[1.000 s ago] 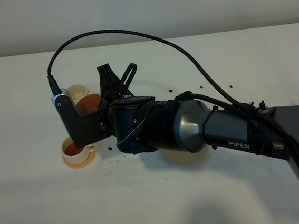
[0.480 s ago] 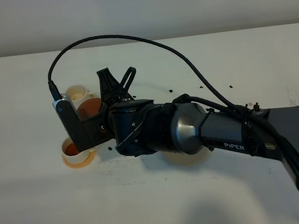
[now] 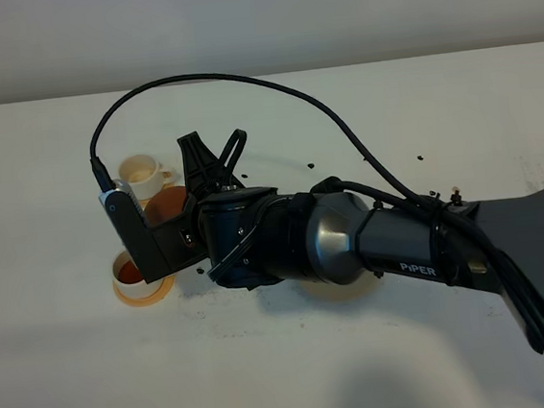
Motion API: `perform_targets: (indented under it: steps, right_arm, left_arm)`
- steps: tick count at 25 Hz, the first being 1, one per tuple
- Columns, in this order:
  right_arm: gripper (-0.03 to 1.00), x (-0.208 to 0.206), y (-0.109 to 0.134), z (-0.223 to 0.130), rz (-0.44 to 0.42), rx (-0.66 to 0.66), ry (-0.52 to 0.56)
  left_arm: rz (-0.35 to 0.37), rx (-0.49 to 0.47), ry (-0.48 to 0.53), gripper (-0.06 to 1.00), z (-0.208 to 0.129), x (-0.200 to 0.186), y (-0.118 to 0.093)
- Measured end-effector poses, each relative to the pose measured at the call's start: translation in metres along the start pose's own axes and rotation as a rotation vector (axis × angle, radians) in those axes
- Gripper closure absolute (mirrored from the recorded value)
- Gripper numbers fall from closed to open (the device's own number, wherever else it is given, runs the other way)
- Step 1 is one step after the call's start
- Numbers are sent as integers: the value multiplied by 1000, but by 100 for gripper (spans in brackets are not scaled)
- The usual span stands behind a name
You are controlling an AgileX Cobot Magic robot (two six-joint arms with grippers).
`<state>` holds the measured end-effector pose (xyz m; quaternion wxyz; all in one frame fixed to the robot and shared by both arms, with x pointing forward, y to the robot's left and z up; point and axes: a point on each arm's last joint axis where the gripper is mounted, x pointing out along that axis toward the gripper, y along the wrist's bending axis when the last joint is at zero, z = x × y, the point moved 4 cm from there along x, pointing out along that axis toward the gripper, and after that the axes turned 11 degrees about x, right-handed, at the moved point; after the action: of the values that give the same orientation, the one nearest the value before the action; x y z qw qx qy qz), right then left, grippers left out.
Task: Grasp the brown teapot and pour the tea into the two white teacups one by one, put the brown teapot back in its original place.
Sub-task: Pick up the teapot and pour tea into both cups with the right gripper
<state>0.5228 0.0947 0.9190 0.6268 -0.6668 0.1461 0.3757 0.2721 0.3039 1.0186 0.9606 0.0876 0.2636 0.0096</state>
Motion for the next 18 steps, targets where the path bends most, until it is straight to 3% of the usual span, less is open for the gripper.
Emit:
perform_targets:
  steps: [18]
  right_arm:
    - [87, 3, 1, 0, -12, -56, 6]
  left_arm:
    - [0, 0, 0, 40, 0, 0, 0]
